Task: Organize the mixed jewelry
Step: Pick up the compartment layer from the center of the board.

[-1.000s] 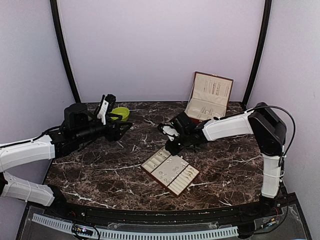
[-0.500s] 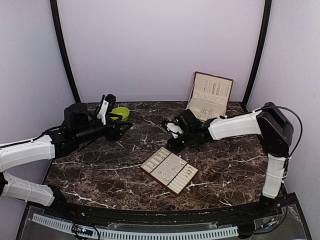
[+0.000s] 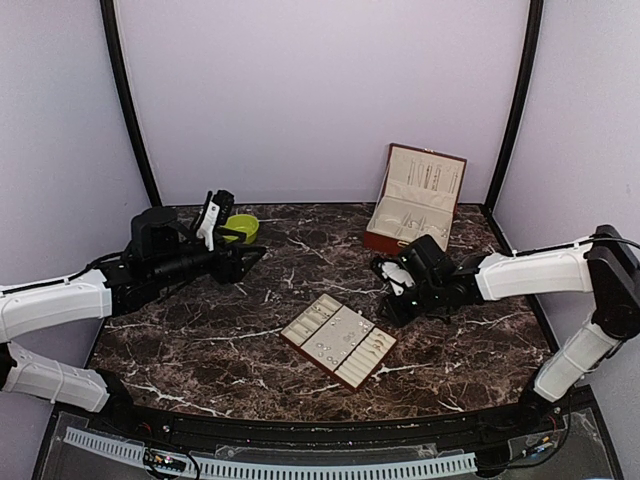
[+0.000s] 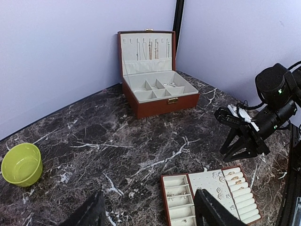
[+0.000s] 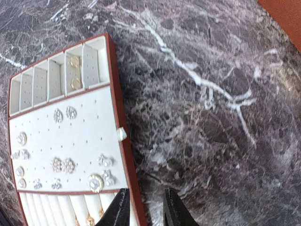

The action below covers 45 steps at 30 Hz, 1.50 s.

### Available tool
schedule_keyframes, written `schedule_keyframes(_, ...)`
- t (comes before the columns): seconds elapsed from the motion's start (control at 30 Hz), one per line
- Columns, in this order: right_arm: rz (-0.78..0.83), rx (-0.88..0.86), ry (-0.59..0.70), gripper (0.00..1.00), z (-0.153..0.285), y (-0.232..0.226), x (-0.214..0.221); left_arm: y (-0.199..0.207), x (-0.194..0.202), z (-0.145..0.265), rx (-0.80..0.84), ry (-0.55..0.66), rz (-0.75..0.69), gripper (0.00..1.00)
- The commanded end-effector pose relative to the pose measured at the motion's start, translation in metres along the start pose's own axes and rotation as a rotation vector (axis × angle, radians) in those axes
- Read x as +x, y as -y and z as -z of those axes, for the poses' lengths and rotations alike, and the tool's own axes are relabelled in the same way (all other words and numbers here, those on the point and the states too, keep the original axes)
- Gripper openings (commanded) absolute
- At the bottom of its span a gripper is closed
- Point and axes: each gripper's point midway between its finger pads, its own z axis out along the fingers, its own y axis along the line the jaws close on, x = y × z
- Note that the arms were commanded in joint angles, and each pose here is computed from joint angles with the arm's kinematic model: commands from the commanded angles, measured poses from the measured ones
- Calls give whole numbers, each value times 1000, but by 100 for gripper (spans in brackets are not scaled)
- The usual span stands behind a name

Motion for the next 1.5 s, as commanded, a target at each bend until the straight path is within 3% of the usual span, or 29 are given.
schedule_keyframes(0.0, -37, -40, -18, 25, 11, -5, 15, 0, -10, 0, 6, 23, 3, 67)
schedule_keyframes(0.7, -86, 39, -125, 17, 4, -1, 55, 1, -9, 0, 10, 22, 6, 67)
schedule_keyframes(1.47, -75, 50, -224, 14, -12, -4, 81, 1, -9, 0, 9, 21, 6, 67)
